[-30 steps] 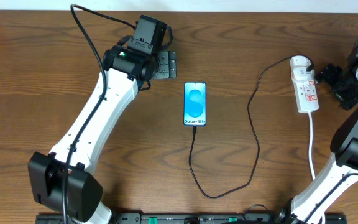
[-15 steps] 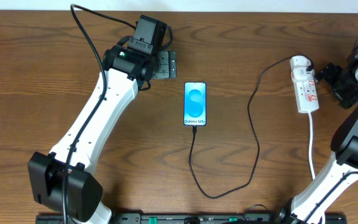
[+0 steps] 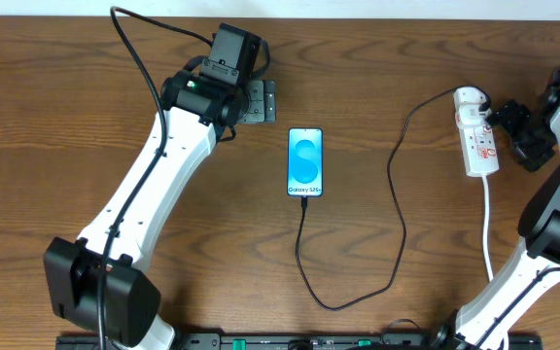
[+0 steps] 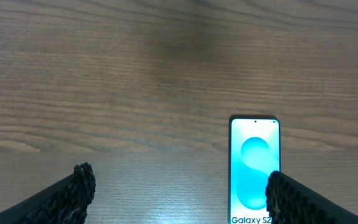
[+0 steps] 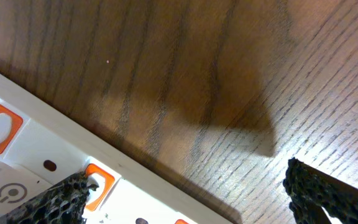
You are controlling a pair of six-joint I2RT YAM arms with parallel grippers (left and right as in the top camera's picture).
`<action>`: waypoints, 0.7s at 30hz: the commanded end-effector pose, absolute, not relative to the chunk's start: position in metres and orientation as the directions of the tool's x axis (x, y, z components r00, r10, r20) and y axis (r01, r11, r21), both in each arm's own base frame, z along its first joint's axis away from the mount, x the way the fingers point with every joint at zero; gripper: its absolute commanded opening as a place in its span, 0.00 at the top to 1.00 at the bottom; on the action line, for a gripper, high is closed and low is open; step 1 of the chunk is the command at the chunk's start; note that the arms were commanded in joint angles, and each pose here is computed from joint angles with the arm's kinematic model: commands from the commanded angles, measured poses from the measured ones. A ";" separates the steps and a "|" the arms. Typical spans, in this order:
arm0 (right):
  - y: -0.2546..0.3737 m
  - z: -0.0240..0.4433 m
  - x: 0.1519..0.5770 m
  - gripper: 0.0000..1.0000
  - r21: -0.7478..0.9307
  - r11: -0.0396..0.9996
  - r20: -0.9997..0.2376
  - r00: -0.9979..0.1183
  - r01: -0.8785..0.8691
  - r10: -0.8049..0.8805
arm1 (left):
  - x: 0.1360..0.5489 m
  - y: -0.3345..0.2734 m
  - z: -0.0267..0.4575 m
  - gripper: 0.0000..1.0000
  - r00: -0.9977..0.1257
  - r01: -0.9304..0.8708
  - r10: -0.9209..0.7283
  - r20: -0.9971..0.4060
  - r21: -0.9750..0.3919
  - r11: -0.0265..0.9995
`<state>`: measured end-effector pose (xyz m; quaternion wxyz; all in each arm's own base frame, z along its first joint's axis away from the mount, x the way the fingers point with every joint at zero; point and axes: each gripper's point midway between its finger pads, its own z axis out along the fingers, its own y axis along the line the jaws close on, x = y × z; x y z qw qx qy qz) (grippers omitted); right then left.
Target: Plug charger to phone and switch on socket
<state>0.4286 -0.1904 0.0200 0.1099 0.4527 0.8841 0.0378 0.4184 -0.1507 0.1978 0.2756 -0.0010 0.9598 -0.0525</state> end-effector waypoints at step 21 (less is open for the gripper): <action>-0.172 -0.001 0.415 0.01 0.189 0.577 -0.067 -0.576 0.794 0.815 | 0.420 -0.146 0.195 0.11 -0.850 0.013 -0.034 -0.526 -0.086 0.996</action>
